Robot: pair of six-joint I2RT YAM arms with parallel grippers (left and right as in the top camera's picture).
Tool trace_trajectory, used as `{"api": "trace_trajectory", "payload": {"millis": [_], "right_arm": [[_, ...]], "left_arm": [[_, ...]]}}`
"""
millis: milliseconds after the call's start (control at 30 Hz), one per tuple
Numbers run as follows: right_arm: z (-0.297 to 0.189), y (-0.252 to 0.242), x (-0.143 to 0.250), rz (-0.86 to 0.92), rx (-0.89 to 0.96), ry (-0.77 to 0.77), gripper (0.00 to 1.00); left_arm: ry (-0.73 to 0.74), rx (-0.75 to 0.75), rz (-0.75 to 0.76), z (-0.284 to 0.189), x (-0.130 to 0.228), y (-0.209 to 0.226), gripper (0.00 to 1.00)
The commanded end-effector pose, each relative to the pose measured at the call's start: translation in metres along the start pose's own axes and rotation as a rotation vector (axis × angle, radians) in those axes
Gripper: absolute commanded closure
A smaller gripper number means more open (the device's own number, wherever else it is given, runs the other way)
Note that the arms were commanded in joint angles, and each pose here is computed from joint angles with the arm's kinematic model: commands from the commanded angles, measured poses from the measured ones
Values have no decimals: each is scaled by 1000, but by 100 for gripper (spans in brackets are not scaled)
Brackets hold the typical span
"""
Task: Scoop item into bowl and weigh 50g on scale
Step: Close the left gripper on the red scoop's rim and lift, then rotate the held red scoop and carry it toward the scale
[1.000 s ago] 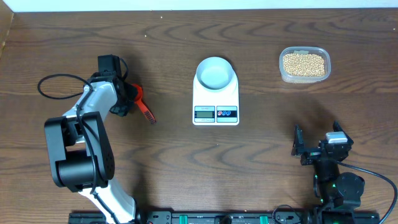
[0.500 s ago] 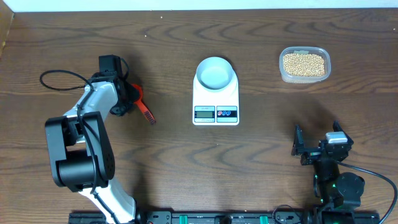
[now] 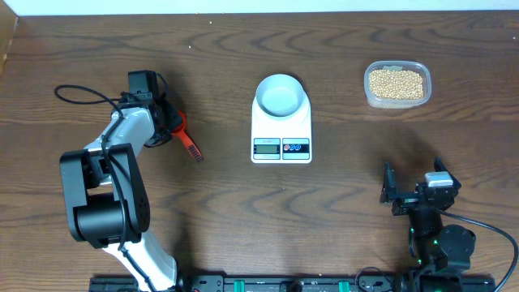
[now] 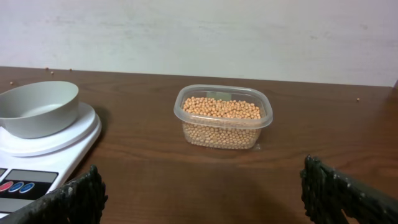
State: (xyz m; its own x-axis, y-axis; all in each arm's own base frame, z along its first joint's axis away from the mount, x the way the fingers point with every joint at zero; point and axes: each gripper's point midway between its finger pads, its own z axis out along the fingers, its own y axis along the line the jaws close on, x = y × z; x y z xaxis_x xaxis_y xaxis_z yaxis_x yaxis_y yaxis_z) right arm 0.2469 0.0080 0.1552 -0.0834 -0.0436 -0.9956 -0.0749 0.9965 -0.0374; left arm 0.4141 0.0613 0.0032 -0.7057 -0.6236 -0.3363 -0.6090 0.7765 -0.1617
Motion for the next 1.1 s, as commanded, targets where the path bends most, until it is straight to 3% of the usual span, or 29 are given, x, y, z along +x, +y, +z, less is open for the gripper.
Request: {"api": "trace_trajectory", "payload": {"millis": [0, 367, 500, 600, 667, 1067], "right_arm": [[0, 0, 0, -12, -2, -3, 1], [0, 0, 0, -12, -2, -3, 1], [0, 0, 0, -12, -2, -3, 1], [0, 0, 0, -12, -2, -3, 1], [0, 0, 0, -12, -2, -3, 1], [0, 0, 0, -12, -2, -3, 1]], "left_arm": [[31, -36, 31, 13, 11, 11, 53], [34, -38, 31, 14, 13, 12, 54], [35, -38, 31, 14, 13, 12, 67], [35, -38, 31, 14, 13, 12, 85], [35, -38, 31, 14, 13, 12, 92], [-16, -7, 28, -2, 0, 5, 93]]}}
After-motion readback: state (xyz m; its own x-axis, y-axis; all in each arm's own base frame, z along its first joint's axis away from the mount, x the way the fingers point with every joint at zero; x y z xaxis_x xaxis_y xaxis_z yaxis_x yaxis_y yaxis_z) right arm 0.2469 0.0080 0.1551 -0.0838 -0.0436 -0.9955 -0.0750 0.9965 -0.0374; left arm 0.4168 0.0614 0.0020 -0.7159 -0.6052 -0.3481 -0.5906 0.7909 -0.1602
